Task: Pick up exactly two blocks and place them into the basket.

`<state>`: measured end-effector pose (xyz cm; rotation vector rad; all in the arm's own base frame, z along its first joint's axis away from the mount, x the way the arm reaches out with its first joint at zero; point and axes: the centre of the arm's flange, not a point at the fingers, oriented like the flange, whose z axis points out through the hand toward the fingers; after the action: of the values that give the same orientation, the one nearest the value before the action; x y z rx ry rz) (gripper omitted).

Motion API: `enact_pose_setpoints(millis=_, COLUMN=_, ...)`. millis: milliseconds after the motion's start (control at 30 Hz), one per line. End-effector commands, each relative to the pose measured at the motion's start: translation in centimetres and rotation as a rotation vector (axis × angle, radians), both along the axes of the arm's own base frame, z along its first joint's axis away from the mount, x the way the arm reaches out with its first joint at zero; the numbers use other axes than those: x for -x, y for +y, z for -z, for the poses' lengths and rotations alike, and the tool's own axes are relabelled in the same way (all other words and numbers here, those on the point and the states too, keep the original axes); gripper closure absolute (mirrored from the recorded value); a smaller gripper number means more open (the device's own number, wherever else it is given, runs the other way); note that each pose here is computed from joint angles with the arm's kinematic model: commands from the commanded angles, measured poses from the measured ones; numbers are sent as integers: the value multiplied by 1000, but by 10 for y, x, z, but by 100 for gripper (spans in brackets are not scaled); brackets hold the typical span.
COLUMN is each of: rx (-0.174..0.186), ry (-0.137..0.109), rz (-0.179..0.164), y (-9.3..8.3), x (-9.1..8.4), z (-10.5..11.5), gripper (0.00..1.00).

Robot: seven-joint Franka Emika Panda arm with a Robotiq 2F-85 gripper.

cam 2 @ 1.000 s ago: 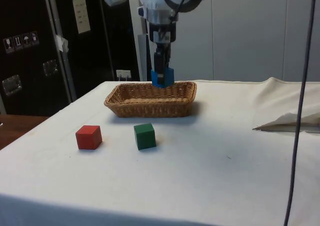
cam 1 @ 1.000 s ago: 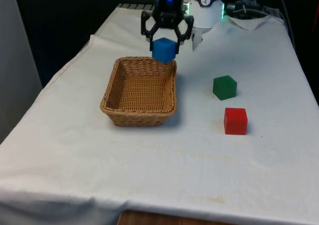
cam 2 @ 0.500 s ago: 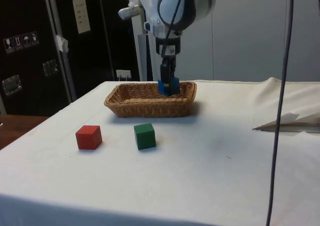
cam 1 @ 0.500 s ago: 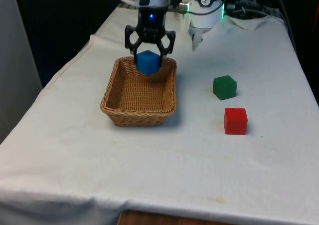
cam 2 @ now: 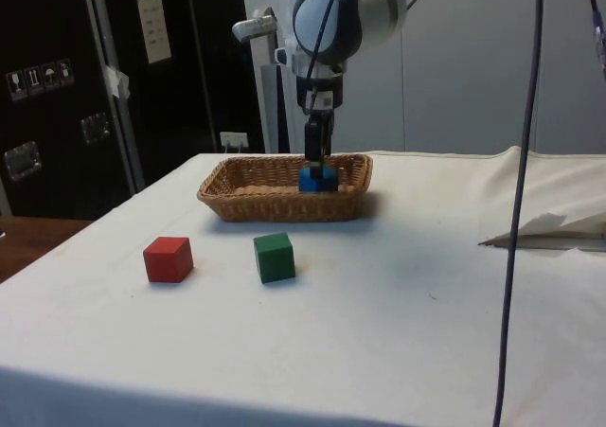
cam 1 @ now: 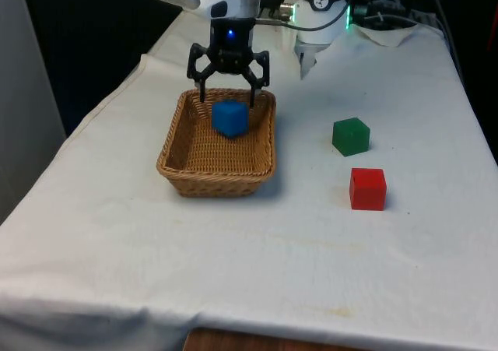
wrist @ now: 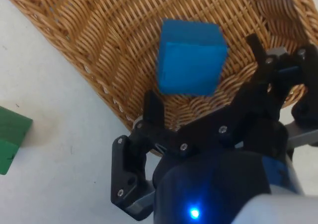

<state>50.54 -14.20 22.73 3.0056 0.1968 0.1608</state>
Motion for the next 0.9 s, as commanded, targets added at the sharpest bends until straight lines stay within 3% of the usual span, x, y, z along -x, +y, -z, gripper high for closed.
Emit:
enact_pose_setpoints(millis=0, rx=-3, ry=-4, rz=0, y=1, x=1, z=-1, gripper=0)
enact_pose_setpoints(millis=400, rx=-2, ry=-5, rz=-1, y=2, x=-1, z=-2, gripper=0)
enact_pose_setpoints(millis=633, rx=-17, ry=-11, rz=-24, y=13, x=-3, z=-25, gripper=0)
enact_pose_setpoints(millis=667, rx=-32, ry=-20, rz=-31, y=16, x=-3, z=-29, gripper=0)
enact_pose_setpoints(millis=867, rx=-21, ry=-2, rz=-55, y=28, x=-5, z=-46, gripper=0)
